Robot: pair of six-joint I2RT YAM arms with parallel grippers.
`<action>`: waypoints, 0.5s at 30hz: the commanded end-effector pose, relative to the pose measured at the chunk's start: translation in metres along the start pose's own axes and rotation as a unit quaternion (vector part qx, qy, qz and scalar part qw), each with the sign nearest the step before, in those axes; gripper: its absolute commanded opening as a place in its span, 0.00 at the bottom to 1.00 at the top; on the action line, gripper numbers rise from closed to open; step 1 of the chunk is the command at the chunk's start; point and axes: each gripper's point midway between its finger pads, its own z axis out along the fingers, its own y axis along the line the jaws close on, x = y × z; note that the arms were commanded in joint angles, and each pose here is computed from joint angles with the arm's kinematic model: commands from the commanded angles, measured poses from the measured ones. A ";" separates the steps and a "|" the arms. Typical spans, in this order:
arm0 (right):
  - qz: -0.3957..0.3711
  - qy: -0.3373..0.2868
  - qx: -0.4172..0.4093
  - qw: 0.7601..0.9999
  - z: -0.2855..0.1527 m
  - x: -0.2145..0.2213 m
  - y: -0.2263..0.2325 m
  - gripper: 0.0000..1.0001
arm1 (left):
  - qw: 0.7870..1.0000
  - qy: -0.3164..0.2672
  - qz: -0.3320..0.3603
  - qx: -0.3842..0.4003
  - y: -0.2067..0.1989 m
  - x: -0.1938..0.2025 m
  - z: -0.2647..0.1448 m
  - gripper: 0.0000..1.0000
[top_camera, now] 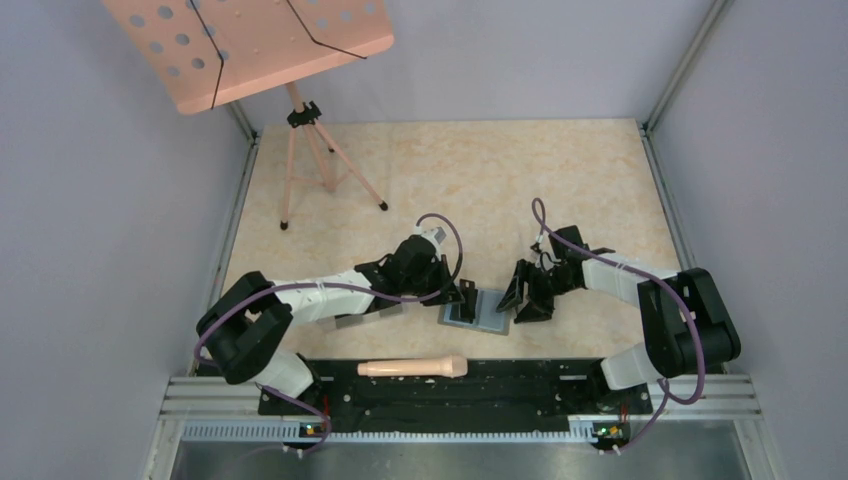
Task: Put the credit cards into the card holder
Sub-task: Insert the credit card into the card holder.
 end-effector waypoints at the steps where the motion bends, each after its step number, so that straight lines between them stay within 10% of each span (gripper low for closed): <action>1: -0.018 -0.014 0.000 1.000 0.001 -0.002 0.001 0.60 | 1.000 -0.022 0.016 0.005 -0.001 -0.012 -0.005 0.00; 15: -0.020 -0.012 0.000 1.000 0.002 -0.001 0.000 0.60 | 0.999 0.021 0.015 0.030 -0.007 -0.004 0.016 0.00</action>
